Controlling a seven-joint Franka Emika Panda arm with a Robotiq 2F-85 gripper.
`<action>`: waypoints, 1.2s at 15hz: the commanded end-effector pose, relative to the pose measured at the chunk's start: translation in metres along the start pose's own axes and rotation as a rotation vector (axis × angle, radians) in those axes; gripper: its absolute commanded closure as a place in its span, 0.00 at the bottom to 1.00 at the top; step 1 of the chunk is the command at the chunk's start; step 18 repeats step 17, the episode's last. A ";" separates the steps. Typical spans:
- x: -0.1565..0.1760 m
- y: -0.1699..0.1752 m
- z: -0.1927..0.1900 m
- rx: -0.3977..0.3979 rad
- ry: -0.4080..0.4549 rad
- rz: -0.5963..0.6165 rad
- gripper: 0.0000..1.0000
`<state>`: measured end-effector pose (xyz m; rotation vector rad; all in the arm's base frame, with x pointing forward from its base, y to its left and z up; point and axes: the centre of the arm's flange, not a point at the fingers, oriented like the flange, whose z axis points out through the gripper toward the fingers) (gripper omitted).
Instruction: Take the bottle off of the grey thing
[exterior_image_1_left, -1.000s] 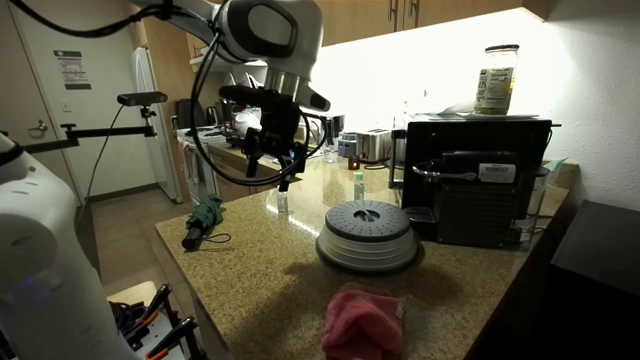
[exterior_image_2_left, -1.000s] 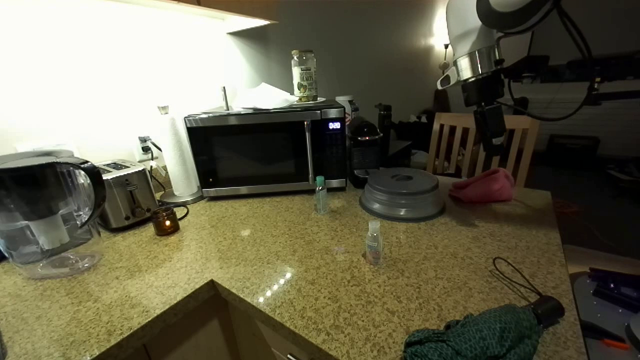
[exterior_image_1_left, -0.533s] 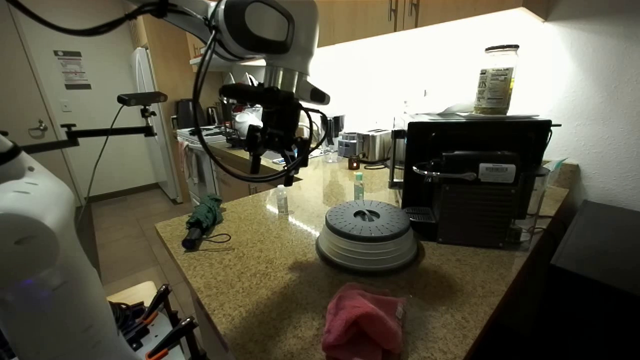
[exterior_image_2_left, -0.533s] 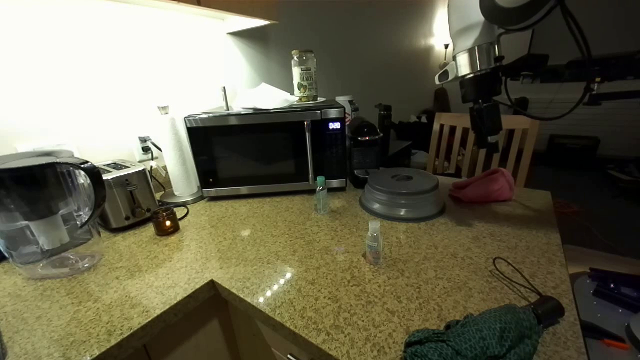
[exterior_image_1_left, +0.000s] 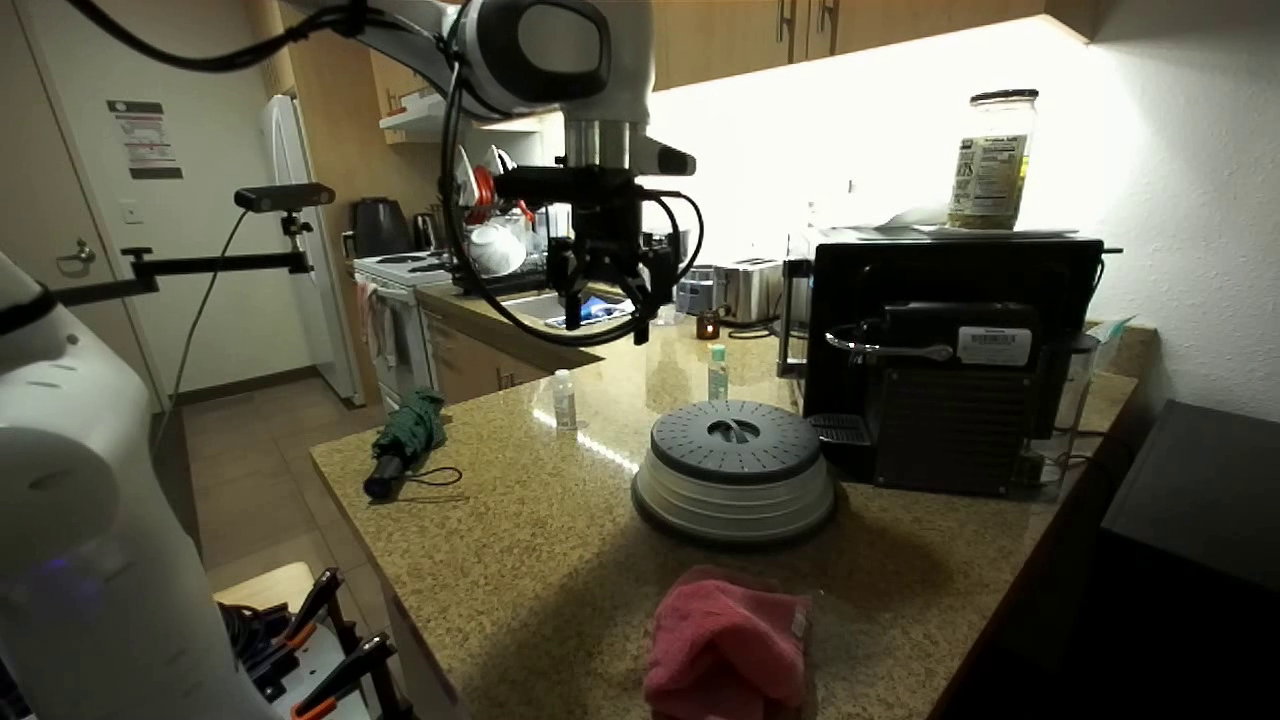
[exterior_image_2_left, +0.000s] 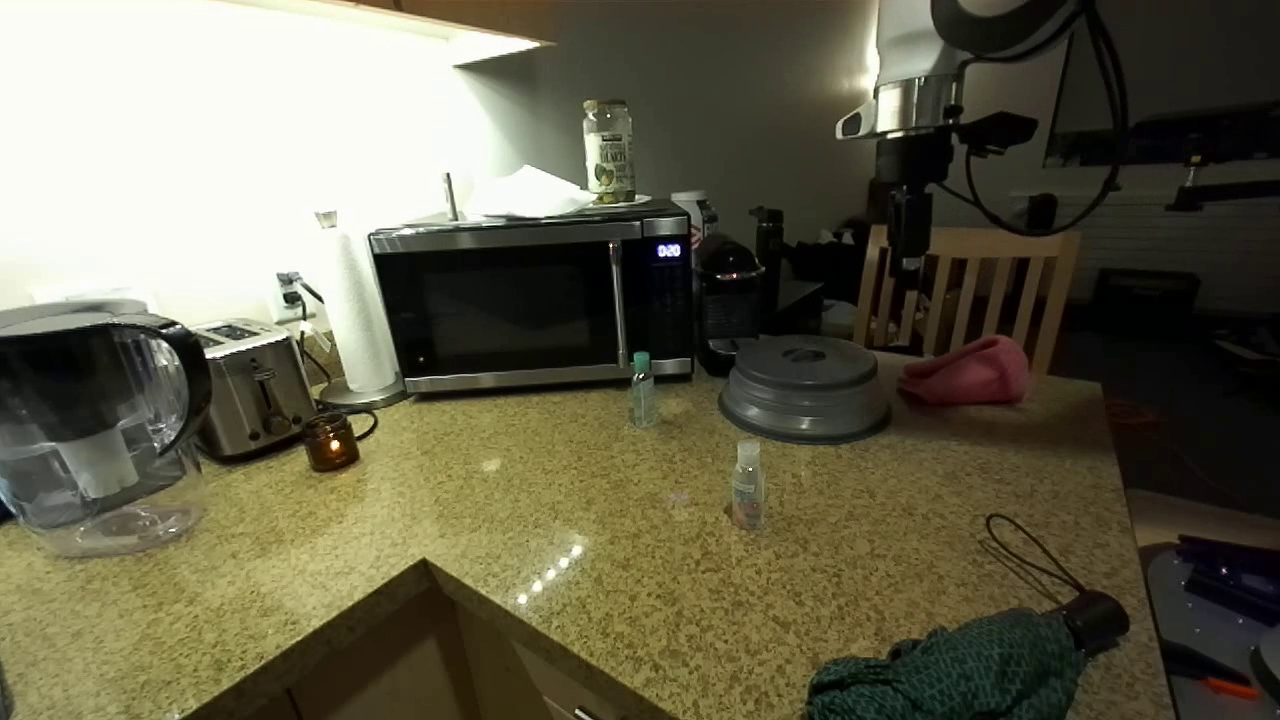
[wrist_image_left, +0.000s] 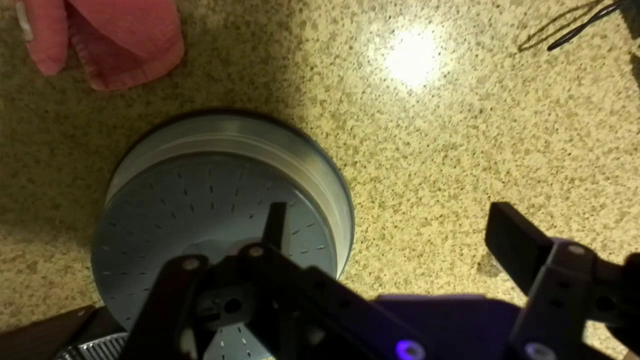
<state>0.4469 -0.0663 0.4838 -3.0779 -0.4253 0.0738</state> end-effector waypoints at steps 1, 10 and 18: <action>0.025 0.012 0.007 -0.012 0.033 0.010 0.00; 0.033 0.030 0.011 -0.021 0.036 0.032 0.00; 0.034 0.031 0.012 -0.021 0.035 0.034 0.00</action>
